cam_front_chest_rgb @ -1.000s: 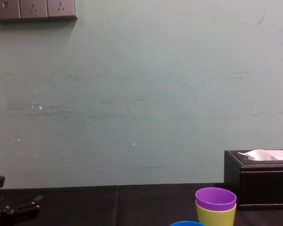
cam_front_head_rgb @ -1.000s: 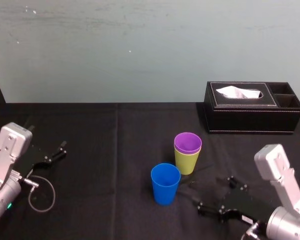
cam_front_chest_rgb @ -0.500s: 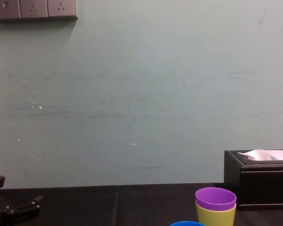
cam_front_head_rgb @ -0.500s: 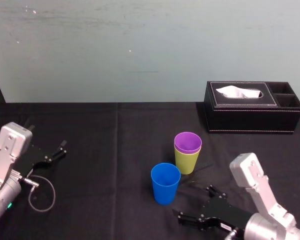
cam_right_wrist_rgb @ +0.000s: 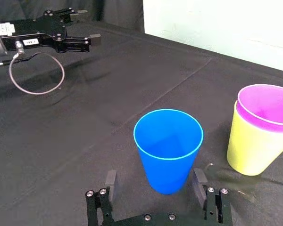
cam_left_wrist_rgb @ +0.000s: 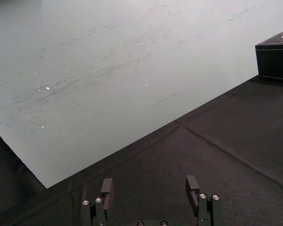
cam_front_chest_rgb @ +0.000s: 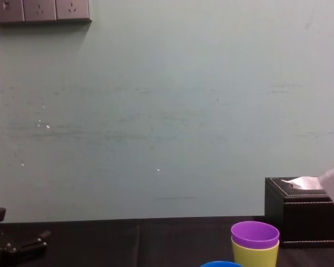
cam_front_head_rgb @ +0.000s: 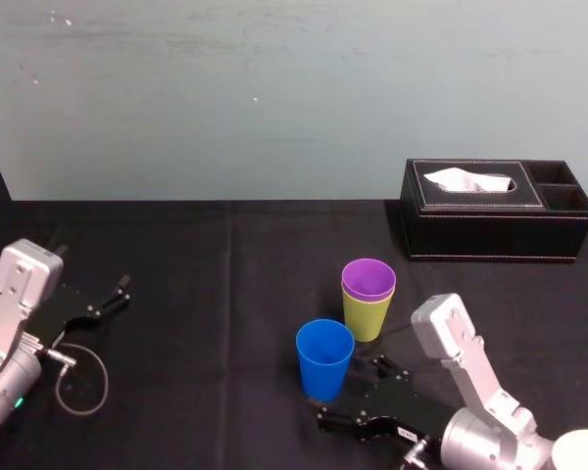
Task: Stack the three plastic cups sequentially using one hand.
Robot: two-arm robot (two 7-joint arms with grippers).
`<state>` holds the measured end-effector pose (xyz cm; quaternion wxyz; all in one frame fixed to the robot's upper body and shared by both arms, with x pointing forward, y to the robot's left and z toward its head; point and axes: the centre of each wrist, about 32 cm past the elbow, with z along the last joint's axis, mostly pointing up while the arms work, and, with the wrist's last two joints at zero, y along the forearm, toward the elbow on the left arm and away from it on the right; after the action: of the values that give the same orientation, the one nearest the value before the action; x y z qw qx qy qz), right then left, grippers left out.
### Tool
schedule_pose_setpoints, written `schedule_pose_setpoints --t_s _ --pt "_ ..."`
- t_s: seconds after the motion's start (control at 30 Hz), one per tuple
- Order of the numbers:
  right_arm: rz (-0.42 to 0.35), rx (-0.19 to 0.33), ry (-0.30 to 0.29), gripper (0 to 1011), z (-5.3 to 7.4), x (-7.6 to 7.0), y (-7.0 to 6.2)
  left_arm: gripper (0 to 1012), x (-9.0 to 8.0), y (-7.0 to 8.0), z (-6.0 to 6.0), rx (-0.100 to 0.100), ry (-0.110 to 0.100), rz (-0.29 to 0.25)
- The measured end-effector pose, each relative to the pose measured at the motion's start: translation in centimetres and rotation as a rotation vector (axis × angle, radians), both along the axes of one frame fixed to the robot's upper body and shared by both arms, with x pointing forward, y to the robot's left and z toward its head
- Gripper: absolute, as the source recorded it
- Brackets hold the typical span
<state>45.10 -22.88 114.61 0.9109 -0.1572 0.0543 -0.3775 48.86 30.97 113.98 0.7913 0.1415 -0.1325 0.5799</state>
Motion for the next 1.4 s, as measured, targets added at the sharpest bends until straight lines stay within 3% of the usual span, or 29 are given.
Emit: schedule_pose_setpoints --t_s 0.53,1.4 --pt "-0.011 0.015 -0.023 1004 -0.5 0.8 1.1 1000 0.0 0.0 0.0 0.0 0.0 0.0" --pt "-0.061 0.026 -0.042 1004 -0.6 1.4 1.6 1000 0.0 0.0 0.0 0.0 0.0 0.0"
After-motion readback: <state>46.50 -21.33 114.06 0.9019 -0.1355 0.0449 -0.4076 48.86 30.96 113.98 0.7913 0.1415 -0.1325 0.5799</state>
